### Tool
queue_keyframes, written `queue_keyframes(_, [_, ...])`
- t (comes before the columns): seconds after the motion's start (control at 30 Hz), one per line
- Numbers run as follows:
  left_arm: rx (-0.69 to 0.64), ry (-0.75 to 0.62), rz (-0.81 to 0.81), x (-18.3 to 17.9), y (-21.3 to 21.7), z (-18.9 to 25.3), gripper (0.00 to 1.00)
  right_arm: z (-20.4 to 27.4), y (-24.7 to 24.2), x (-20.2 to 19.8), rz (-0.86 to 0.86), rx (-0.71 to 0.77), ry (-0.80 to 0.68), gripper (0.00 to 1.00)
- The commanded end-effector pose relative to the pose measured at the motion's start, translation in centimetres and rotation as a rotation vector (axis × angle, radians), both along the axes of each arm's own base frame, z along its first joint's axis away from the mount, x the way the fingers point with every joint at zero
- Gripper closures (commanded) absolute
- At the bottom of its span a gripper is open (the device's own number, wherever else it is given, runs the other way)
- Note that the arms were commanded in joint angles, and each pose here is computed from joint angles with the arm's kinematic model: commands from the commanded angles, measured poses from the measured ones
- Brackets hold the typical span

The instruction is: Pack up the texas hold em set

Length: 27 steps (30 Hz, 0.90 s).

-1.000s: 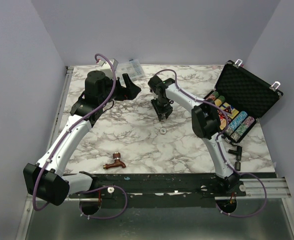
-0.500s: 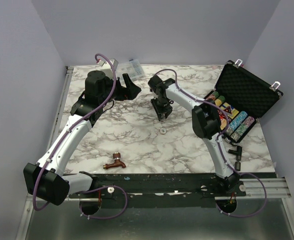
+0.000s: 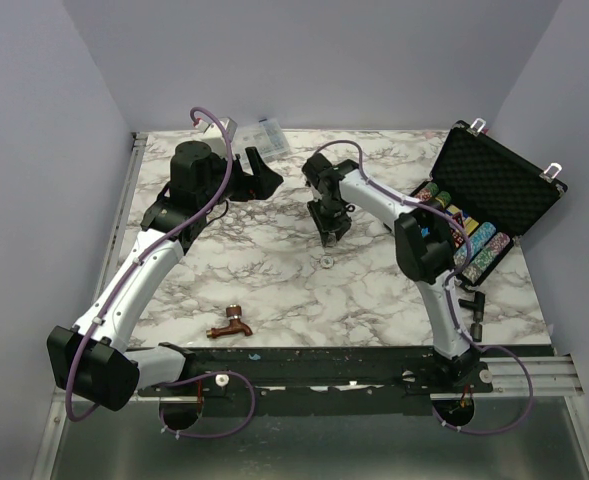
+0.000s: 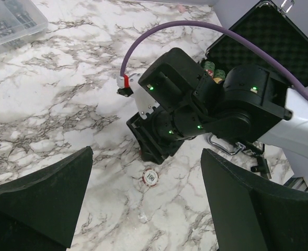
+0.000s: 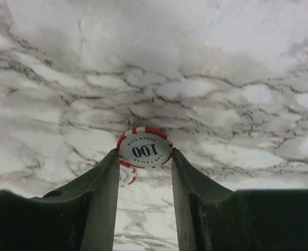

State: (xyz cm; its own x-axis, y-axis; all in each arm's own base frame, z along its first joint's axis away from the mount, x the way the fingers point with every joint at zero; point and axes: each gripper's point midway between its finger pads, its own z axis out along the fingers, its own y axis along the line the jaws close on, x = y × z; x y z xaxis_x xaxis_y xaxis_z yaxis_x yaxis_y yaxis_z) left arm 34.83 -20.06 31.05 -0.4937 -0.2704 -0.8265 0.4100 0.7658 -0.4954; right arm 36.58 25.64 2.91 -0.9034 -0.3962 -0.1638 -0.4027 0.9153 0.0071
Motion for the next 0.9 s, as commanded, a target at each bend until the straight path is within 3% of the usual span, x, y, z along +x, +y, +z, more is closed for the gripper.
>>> queue_keyframes(0.0, [-0.021, -0.022, -0.016, 0.0, -0.2, 1.4, 0.16, 3.0, 0.8, -0.9, -0.006, 0.085, -0.034, 0.76])
queue_keyframes(0.33, [-0.027, -0.02, -0.022, 0.0, -0.3, 1.5, 0.16, 1.4, 0.9, -5.6, 0.009, 0.075, 0.036, 0.75])
queue_keyframes(0.87, [-0.03, -0.016, -0.028, -0.1, -0.4, 1.5, 0.16, 0.5, 1.3, -5.4, 0.015, 0.037, 0.017, 0.67])
